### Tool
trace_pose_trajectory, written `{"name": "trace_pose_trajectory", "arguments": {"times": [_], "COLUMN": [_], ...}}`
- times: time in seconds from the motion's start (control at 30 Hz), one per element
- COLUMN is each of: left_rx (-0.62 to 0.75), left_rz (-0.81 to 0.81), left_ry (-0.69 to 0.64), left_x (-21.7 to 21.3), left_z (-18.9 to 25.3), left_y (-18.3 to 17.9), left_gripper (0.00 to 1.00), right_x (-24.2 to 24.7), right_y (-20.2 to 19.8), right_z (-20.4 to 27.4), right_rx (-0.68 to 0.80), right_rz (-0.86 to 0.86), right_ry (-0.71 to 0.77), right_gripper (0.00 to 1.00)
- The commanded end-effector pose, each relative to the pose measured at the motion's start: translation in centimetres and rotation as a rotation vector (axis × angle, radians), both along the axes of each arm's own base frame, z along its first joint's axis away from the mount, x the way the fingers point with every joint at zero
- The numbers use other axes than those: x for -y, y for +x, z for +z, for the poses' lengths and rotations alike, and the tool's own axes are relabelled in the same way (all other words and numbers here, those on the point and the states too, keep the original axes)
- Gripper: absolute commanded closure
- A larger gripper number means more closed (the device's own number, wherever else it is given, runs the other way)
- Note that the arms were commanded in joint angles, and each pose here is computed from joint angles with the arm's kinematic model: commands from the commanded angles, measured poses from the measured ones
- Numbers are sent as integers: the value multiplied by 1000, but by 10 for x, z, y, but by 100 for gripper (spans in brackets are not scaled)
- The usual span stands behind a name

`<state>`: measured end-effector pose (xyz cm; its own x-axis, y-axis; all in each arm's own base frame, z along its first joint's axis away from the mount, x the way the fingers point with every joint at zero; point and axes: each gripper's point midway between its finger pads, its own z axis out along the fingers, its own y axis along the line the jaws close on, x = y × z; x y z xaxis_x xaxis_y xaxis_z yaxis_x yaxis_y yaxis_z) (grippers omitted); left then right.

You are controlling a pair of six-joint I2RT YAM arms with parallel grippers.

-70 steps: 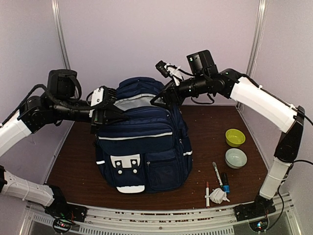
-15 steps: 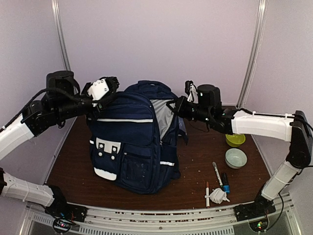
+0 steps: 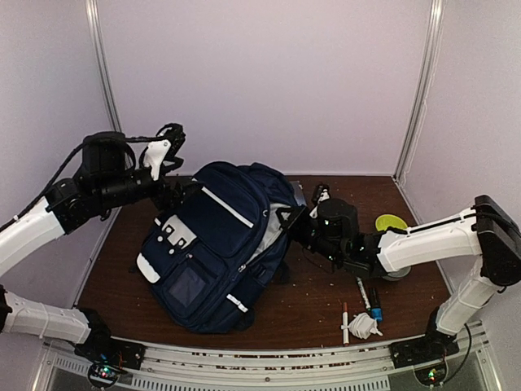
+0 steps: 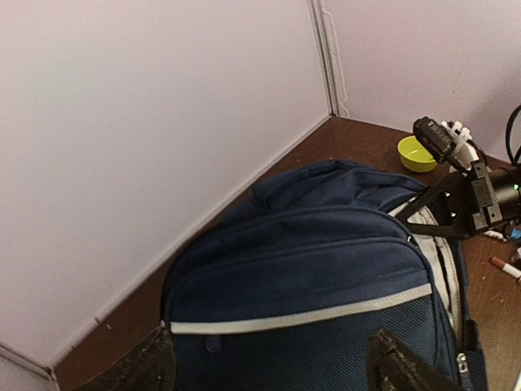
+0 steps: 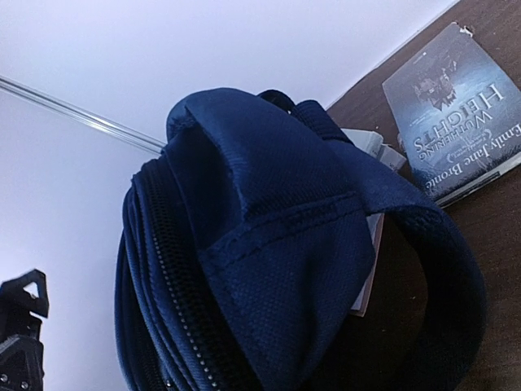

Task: Pack the student bag
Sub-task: Place the student bag at the center of the board.

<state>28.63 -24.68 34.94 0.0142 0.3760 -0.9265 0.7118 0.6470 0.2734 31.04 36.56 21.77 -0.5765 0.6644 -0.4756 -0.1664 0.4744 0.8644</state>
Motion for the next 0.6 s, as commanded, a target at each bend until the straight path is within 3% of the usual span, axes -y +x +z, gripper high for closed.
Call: {"name": "trace_pose_trajectory", "arguments": {"times": [0.0, 0.13, 0.23, 0.43, 0.57], "left_rx": [-256, -463, -558, -674, -729], "left_rz": [132, 93, 49, 166, 242], "left_ry": [-187, -94, 12, 65, 75], "left_x": [-17, 2, 18, -1, -16], "left_z": [-29, -94, -138, -193, -224], "left_y": [-19, -57, -83, -94, -100], "left_gripper": [20, 33, 32, 21, 16], "right_x": [1, 0, 5, 49, 87], "right_y": [4, -1, -9, -17, -4], "right_z": [23, 21, 17, 5, -9], "right_rx": [15, 14, 10, 9, 11], "right_rz": [-36, -7, 33, 111, 181], "right_ry": [139, 121, 76, -126, -432], "right_gripper": [96, 85, 57, 2, 0]}}
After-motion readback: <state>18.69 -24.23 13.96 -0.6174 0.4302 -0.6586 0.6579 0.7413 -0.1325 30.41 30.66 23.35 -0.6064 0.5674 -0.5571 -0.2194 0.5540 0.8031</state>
